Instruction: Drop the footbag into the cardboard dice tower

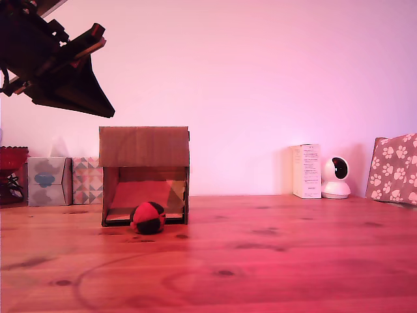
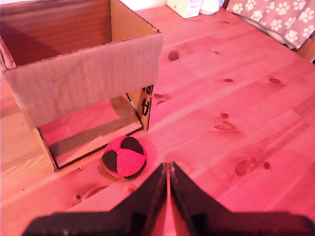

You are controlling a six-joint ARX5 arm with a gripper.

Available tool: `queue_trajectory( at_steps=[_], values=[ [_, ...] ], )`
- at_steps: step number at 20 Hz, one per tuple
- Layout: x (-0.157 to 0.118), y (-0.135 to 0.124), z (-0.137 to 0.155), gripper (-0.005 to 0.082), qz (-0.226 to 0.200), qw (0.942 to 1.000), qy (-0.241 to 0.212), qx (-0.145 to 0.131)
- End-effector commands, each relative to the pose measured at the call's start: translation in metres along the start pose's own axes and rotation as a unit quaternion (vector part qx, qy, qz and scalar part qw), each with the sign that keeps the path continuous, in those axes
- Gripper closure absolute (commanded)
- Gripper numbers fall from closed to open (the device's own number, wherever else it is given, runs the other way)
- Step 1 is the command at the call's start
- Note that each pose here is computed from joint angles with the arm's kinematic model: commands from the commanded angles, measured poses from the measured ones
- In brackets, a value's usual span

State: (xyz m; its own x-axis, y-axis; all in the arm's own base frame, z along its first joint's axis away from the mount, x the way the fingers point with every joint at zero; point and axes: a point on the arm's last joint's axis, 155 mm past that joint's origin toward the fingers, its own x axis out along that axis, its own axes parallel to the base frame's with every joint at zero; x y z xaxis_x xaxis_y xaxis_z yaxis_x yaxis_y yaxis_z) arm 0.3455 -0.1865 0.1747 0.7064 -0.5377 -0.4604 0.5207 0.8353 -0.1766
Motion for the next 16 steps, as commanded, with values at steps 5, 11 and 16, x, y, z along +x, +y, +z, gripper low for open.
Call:
queue_trajectory(
  at_steps=[5,11,16],
  values=[
    [0.0034,0.0008,-0.0135,0.0788,0.0,0.9999,0.015,-0.004],
    [0.0033,0.0008,-0.0148,0.0788,0.0,0.9998,0.018,-0.005],
    [0.0091,0.0007,-0.0204,0.0789,-0.004,0.9997,0.025,0.007]
  ],
)
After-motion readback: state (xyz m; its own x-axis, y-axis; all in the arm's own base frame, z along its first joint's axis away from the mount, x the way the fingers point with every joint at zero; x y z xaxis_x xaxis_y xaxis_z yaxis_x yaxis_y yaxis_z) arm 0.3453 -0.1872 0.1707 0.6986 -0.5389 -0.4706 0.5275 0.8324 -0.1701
